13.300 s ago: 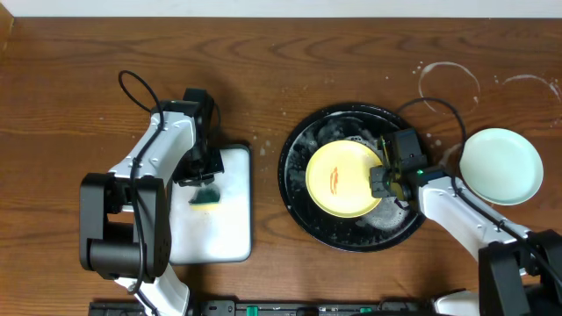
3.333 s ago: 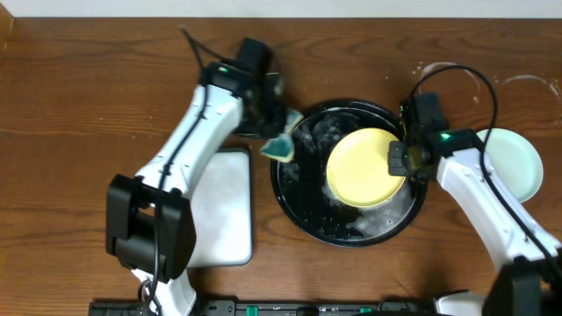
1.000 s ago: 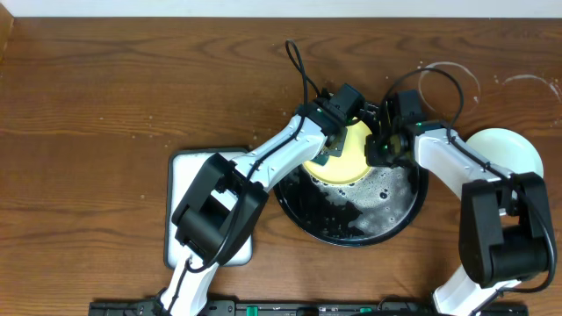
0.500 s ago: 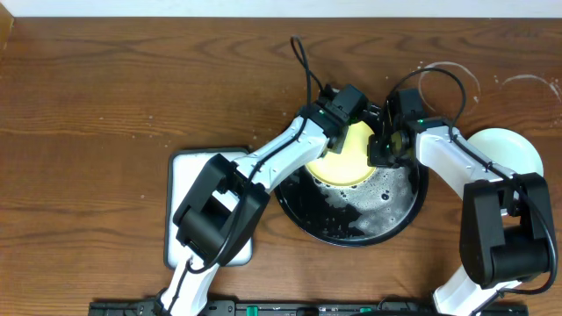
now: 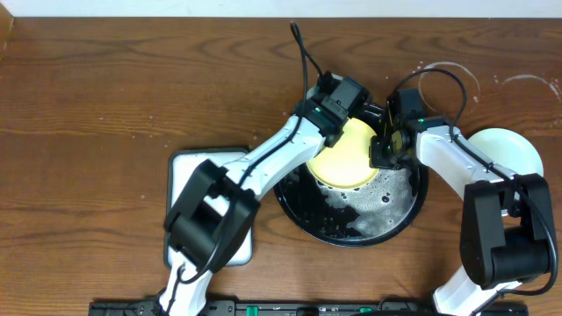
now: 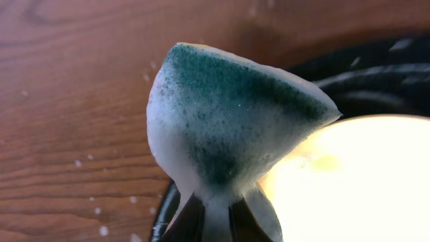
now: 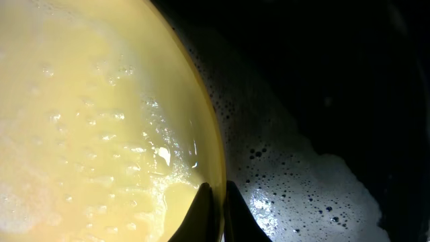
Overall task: Clean dirty plates on tray and stack at the side
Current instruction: 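Scrub the yellow plate again with the sponge in the left gripper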
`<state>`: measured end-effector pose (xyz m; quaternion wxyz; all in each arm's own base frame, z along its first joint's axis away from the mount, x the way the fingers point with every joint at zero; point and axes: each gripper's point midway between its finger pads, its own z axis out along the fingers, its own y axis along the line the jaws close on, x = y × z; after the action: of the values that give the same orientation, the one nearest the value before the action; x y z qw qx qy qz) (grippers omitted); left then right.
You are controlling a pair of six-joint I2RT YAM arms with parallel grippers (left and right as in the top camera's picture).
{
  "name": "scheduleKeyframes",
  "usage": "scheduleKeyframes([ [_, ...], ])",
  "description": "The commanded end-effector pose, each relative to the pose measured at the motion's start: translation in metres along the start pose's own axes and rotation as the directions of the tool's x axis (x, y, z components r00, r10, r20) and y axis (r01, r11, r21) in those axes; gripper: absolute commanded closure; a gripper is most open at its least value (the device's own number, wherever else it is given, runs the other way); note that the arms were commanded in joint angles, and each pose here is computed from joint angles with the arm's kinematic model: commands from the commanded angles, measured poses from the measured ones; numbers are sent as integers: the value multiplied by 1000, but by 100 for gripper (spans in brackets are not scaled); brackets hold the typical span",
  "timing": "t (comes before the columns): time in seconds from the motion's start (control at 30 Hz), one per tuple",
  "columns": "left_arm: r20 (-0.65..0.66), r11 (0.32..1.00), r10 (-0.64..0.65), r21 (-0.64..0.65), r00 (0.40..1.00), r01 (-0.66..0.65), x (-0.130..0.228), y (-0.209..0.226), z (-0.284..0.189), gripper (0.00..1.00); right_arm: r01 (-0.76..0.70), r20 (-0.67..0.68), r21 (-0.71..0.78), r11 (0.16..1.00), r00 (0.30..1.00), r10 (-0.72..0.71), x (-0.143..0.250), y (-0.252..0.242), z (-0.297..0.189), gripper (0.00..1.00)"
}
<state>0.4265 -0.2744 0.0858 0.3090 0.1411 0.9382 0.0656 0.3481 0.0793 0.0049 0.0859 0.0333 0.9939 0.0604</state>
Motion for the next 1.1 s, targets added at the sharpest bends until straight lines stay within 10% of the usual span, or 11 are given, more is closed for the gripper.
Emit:
scheduleKeyframes([
  [0.0,37,987,-43,159,998,37,-20,-11,-39,92,5,-37,132,991,999,0,13,-29,8,99],
  [0.2,-201,880,-192,398,961,259,11,-61,-45,92,5,-39,133,991,999,0,14,-29,8,99],
  [0.5,-334,871,-247,336,910,359,45,-64,-4,92,5,-40,133,991,999,0,14,-29,8,99],
  [1.07,-376,911,-335,104,864,399,46,99,-94,92,50,-24,138,989,999,-48,10,-29,0,99],
])
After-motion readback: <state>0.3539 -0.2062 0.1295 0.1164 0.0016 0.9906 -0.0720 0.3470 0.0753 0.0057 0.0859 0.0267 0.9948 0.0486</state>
